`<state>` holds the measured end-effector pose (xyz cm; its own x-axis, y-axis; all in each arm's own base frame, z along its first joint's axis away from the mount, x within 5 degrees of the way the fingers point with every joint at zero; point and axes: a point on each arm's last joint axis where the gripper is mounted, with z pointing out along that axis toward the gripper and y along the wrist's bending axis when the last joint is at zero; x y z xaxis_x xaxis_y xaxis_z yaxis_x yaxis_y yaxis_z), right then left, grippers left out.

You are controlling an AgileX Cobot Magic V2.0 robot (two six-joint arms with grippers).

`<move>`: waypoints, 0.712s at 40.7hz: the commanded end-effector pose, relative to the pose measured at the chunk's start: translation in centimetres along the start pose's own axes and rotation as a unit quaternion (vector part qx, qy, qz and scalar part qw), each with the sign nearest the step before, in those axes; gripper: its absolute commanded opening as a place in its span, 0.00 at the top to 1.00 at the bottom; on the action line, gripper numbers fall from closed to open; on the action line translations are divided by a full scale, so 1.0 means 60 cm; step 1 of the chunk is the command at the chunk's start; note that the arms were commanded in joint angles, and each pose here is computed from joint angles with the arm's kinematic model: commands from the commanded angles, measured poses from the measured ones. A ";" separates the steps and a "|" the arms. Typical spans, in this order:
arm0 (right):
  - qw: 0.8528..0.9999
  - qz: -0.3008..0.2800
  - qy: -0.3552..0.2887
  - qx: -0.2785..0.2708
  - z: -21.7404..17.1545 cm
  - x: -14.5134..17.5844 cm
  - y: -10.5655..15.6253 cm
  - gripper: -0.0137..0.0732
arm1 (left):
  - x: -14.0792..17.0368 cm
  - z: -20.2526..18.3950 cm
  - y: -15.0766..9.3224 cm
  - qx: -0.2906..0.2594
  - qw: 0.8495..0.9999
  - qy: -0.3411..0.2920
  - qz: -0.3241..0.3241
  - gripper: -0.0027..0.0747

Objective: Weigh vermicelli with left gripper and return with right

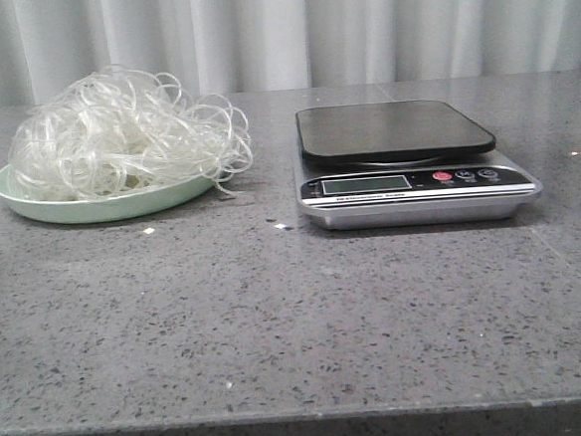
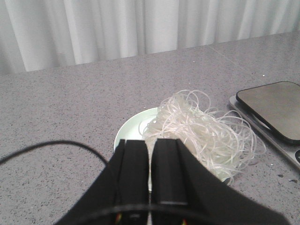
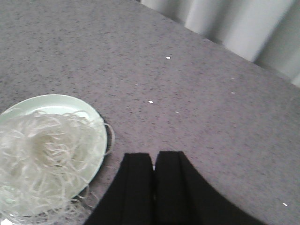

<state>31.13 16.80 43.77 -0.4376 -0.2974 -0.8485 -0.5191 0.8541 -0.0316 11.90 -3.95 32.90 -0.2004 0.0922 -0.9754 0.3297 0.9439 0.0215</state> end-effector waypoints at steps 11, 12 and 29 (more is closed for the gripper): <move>0.993 0.039 -0.068 0.089 -0.108 0.021 -0.089 0.67 | -0.028 -0.005 0.002 -0.006 0.998 -0.060 -0.011 0.79; 0.992 0.040 -0.073 0.093 -0.114 0.028 -0.090 0.67 | -0.029 -0.005 0.002 -0.006 0.998 -0.061 -0.011 0.79; 0.981 0.055 -0.150 0.109 -0.179 0.212 -0.054 0.67 | -0.029 -0.006 0.002 -0.007 0.998 -0.063 -0.011 0.79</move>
<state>21.58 6.52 37.55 -0.4008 -0.1538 -0.9032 -0.3174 0.9481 -0.0206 11.93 -3.94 33.03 -0.1873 0.0877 -0.9784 0.3276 0.9446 0.0220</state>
